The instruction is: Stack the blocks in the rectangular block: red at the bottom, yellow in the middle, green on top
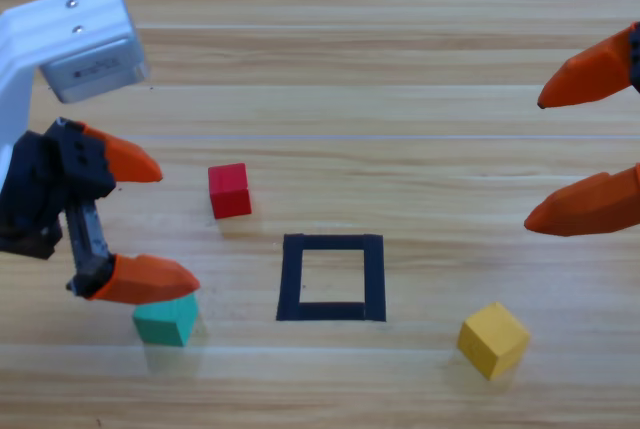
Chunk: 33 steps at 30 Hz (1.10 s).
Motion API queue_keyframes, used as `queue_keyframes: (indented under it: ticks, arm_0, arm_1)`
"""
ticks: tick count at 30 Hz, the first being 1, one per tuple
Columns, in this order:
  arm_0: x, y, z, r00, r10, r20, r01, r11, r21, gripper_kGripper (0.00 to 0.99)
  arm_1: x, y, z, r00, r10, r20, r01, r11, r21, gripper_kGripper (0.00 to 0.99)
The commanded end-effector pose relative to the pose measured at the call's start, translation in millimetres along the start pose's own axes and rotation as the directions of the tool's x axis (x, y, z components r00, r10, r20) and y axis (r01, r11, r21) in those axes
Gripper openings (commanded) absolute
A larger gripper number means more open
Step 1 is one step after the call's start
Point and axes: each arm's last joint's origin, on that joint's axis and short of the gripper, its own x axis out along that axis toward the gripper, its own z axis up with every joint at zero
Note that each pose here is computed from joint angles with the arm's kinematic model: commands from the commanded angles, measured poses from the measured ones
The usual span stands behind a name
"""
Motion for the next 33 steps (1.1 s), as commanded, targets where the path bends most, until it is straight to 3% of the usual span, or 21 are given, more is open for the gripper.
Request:
queue_keyframes:
  ticks: [1, 4, 8, 12, 15, 16, 17, 18, 20, 21, 23, 25, 29, 33]
  arm_0:
    - [7, -5, 2, 0.999, -0.019, -0.031, 0.019, 1.0, 0.009, 0.99]
    - [4, -2, 6, 0.999, 0.029, -0.036, -0.03, 0.998, -0.046, 0.99]
    - [-2, 7, 22, 0.986, 0.163, -0.028, -0.165, 0.958, -0.236, 0.99]
    - [4, 16, 55, 0.981, 0.19, -0.027, -0.185, 0.898, -0.4, 0.983]
    - [19, 28, 92, 0.961, 0.234, -0.149, -0.277, 0.817, -0.506, 0.977]
    - [26, 32, 104, 0.948, 0.25, -0.198, -0.318, 0.782, -0.536, 0.979]
    - [33, 37, 115, 0.936, 0.261, -0.237, -0.352, 0.746, -0.566, 0.979]
    - [45, 42, 129, 0.919, 0.272, -0.286, -0.394, 0.698, -0.598, 0.977]
    - [61, 52, 144, 0.899, 0.273, -0.344, -0.437, 0.637, -0.636, 0.976]
    - [67, 58, 149, 0.887, 0.27, -0.375, -0.46, 0.596, -0.658, 0.976]
    - [74, 68, 155, 0.871, 0.265, -0.414, -0.49, 0.532, -0.69, 0.977]
    - [85, 81, 155, 0.853, 0.245, -0.461, -0.521, 0.465, -0.716, 0.977]
    - [98, 106, 138, 0.825, 0.199, -0.53, -0.564, 0.355, -0.746, 0.977]
    - [110, 125, 121, 0.789, 0.161, -0.592, -0.613, 0.253, -0.749, 0.974]
  arm_1:
    - [28, 3, -5.6, 0.996, 0.041, -0.075, -0.041, 0.999, 0.002, 0.986]
    - [29, 2, -5.7, 0.996, 0.039, -0.077, -0.039, 0.999, 0.002, 0.986]
    - [27, 1, -7.5, 0.996, -0.006, -0.093, 0.007, 1.0, 0.013, 0.986]
    - [28, -4, -9.4, 0.985, -0.105, -0.134, 0.115, 0.991, 0.071, 0.986]
    - [33, -6, -13.8, 0.977, -0.133, -0.169, 0.152, 0.983, 0.103, 0.989]
    - [27, -3, -14.8, 0.982, -0.104, -0.157, 0.123, 0.985, 0.119, 0.989]
    - [11, 10, -20.5, 0.996, 0.036, -0.077, -0.028, 0.994, 0.107, 0.983]
    - [-10, 19, -26.1, 0.995, 0.092, -0.025, -0.088, 0.987, 0.131, 0.968]
    - [-34, 29, -36.2, 0.997, 0.072, 0.019, -0.074, 0.986, 0.148, 0.951]
    - [-37, 28, -39.1, 1.0, 0.015, 0.01, -0.017, 0.987, 0.16, 0.951]
    - [-25, 18, -42.2, 0.99, -0.121, -0.076, 0.132, 0.977, 0.169, 0.953]
    - [-6, 11, -43.7, 0.977, -0.145, -0.154, 0.171, 0.971, 0.168, 0.954]
    - [54, -6, -40.3, 0.94, -0.103, -0.326, 0.18, 0.959, 0.217, 0.98]
    - [112, -20, -41.7, 0.886, -0.056, -0.459, 0.185, 0.952, 0.242, 0.983]
